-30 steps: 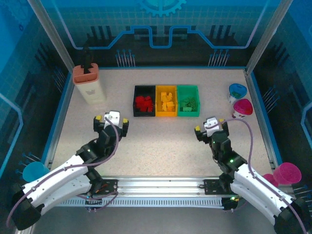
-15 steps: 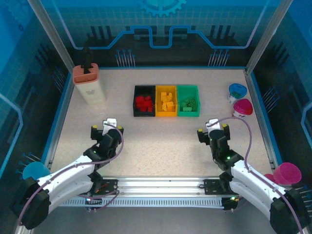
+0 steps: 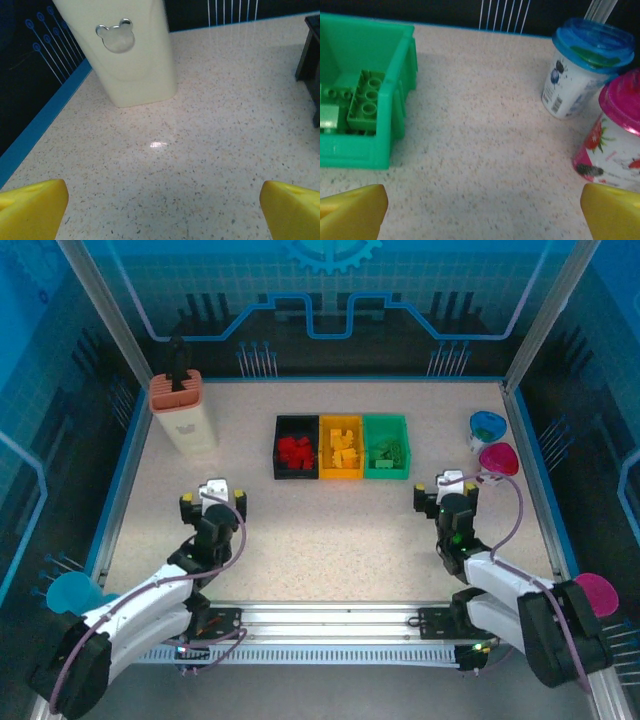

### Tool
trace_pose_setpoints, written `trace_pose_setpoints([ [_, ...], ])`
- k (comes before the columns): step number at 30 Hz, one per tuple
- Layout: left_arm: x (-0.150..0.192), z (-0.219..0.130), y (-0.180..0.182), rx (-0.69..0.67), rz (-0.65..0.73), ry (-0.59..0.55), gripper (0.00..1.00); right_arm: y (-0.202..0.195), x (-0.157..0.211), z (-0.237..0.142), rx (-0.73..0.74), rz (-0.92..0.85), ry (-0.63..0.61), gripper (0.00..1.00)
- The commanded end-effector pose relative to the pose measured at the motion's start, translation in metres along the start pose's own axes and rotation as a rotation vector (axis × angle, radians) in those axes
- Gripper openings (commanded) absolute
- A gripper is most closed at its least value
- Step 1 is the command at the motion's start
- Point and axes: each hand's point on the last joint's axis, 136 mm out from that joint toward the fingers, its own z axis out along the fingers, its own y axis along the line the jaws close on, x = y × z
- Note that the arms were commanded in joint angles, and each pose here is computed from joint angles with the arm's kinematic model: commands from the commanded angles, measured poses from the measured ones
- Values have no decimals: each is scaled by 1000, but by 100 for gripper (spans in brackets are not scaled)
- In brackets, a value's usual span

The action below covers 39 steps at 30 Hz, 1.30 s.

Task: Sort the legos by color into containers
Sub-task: Reset both arms

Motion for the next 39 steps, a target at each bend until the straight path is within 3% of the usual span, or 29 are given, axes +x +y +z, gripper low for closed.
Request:
trace_pose_setpoints([
  [1, -17, -1, 3, 15, -73, -108, 99, -8, -37, -1, 31, 52, -207, 100],
  [5, -20, 1, 11, 4, -124, -149, 99, -5, -44, -2, 36, 25, -307, 100],
  [14, -19, 1, 27, -20, -225, -208, 99, 4, -37, 10, 30, -14, -284, 100],
  [19, -16, 18, 33, -7, -288, -192, 99, 20, -34, 21, -7, -81, -266, 100],
  [27, -29, 47, 18, 15, -260, -263, 99, 31, -31, 24, -80, -108, -263, 100],
  [33, -25, 69, 4, 22, -198, -233, 99, 31, -25, 34, -122, -89, -241, 100],
  [37, -23, 69, -11, 103, -157, -229, 99, 30, -25, 36, -116, -86, -237, 100],
  [39, -18, 71, -32, 206, -102, -212, 99, 28, -25, 39, -106, -79, -219, 100],
])
